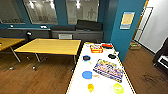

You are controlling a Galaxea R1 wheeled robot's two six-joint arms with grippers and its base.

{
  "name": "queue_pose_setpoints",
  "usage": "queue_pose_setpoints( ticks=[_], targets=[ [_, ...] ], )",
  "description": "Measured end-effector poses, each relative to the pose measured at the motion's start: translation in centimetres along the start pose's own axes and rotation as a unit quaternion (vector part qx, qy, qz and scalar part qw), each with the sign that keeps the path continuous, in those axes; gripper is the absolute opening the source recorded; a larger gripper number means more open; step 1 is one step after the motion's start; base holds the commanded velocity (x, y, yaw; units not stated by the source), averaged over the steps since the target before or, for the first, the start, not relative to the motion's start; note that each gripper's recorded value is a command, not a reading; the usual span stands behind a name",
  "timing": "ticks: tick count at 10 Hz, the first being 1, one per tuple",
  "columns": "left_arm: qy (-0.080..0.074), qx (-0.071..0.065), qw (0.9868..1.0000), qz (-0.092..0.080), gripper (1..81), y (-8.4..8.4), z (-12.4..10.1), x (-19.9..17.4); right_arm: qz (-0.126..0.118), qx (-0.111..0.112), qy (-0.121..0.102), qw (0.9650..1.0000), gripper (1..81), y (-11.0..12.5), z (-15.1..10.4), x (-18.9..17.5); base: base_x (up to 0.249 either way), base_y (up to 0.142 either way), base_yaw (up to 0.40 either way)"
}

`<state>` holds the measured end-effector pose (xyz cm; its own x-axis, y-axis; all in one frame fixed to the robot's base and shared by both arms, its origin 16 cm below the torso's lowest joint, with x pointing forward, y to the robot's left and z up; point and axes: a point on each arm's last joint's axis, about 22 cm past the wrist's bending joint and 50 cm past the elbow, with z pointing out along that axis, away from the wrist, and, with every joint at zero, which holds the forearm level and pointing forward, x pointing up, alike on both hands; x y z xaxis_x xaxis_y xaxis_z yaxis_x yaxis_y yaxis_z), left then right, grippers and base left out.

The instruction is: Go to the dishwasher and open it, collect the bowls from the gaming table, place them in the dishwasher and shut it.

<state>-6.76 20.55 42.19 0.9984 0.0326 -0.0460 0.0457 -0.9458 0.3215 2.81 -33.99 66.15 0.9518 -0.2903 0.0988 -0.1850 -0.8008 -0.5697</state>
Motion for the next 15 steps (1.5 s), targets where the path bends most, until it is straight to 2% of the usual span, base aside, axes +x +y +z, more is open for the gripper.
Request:
queue_pose_setpoints(
  ticks=[2,3,5,7,10,12,14,15],
  targets=[
    [-0.029,0.001,0.9995,-0.01,81.1,-0.1,-0.1,-2.5,0.016,0.001,0.006,0.9999,81.1,-1.2,-2.0,3.4,0.0,0.0,0.0],
    [-0.033,0.001,0.9994,-0.011,81.1,-0.1,-0.1,-2.8,0.014,0.008,0.029,0.9994,81.1,-2.4,-2.4,7.1,0.0,0.0,0.0],
    [-0.029,0.001,0.9995,-0.011,81.1,-0.1,0.0,-2.1,0.011,0.008,0.072,0.9973,81.1,-3.4,-3.6,14.0,0.0,0.0,0.0],
    [-0.03,0.001,0.9995,-0.011,81.1,-0.1,0.0,-2.2,0.006,0.025,0.094,0.9952,81.1,-5.6,-3.5,19.7,0.0,0.0,0.0],
    [-0.033,0.001,0.9994,-0.012,81.1,-0.1,0.0,-2.5,0.005,0.031,0.091,0.9954,81.1,-7.1,-4.0,25.7,0.0,0.0,0.0],
    [-0.054,0.001,0.9983,-0.02,81.1,0.0,-0.1,-4.2,0.016,0.018,0.07,0.9973,81.1,-6.1,-3.5,28.3,0.0,0.0,0.0],
    [-0.078,0.0,0.9966,-0.029,81.1,0.3,-0.1,-6.1,0.032,0.009,0.045,0.9984,81.1,-5.0,-2.2,29.9,0.0,0.0,0.0],
    [-0.081,0.001,0.9962,-0.03,81.1,0.2,-0.2,-6.2,0.036,0.009,0.04,0.9985,81.1,-5.0,-2.0,30.4,0.0,0.0,0.0]
  ],
)
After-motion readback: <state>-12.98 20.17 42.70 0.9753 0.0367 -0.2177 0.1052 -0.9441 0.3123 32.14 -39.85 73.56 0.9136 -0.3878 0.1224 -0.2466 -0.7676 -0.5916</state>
